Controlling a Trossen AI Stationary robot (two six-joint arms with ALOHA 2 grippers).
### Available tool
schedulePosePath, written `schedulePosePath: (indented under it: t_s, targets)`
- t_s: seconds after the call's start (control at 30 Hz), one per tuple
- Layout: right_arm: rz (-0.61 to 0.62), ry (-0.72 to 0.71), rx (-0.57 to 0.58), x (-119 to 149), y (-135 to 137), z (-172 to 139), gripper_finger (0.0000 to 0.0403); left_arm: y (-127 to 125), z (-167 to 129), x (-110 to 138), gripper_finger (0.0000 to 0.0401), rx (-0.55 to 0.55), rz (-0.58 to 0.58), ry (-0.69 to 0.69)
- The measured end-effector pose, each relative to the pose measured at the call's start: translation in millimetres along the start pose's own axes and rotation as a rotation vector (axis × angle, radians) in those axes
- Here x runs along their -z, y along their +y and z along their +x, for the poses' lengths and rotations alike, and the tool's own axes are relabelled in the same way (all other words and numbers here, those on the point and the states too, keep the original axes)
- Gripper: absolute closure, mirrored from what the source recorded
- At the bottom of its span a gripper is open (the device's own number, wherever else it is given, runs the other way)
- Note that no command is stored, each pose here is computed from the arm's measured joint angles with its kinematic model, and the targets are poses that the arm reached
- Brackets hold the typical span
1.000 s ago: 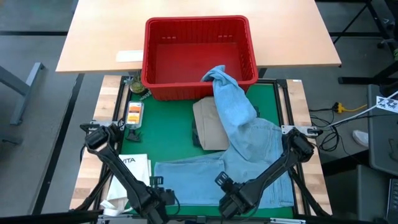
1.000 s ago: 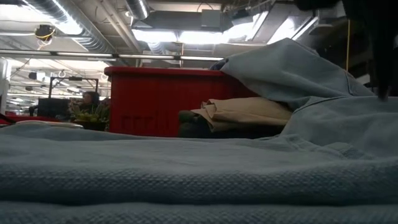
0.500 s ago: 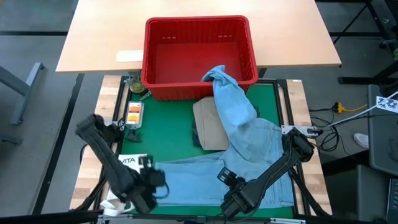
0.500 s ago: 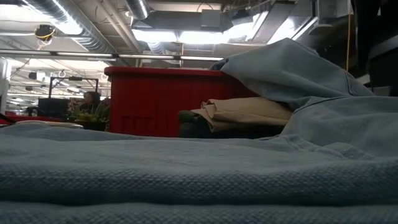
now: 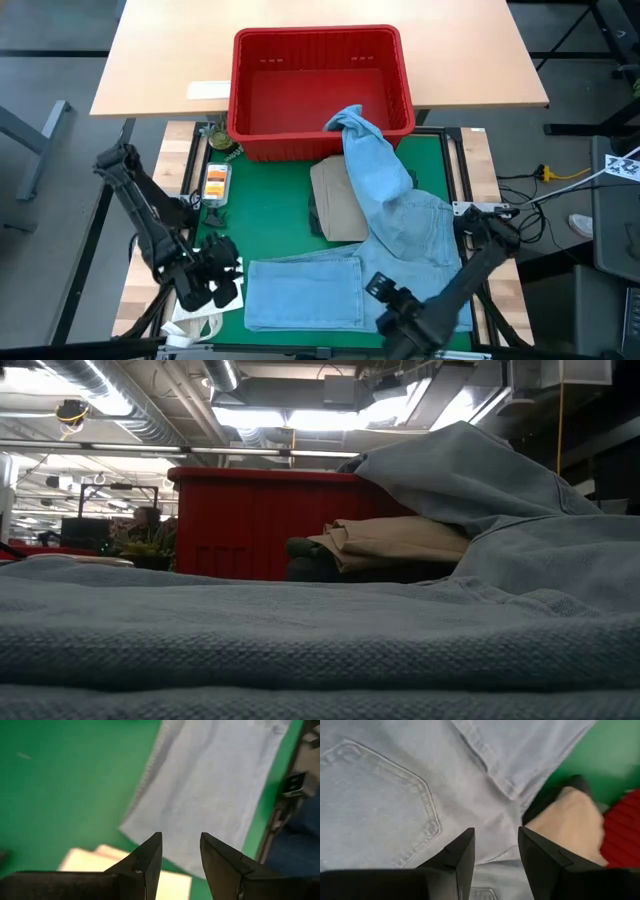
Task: Fold Laundry from Bin
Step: Fold the light blue pants
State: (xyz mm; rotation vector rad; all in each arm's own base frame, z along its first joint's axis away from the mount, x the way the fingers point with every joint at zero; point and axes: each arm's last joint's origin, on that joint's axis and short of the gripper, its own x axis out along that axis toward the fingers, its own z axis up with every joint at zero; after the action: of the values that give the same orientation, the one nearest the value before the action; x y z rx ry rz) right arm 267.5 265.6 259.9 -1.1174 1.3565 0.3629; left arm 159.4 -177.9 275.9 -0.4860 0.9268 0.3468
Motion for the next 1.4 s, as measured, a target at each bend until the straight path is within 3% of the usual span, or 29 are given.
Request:
schedulePosePath:
  t_s: [0.27, 0.47, 0.67, 1.07, 1.4]
  targets:
    - [0.075, -0.079, 0.092, 10.4, 13.9, -29.2, 0.0251, 34.5, 61.6, 32.5, 0.0273, 0.231, -0.224, 0.014]
    - [0.101, -0.099, 0.105, 10.2, 24.1, -35.3, 0.0251, 59.2, 90.0, 47.4, 0.0273, 0.197, -0.403, 0.068]
    - [0.143, -0.108, 0.101, 10.0, 27.8, -37.1, 0.0251, 74.2, 100.2, 54.5, 0.0273, 0.137, -0.536, 0.085]
    - [0.165, -0.111, 0.1, 9.8, 27.4, -36.9, 0.0251, 77.3, 102.4, 56.3, 0.0273, 0.128, -0.585, 0.085]
    - [0.17, -0.12, 0.099, 8.8, 27.4, -37.0, 0.0251, 69.0, 100.8, 55.1, 0.0273, 0.21, -0.643, 0.139]
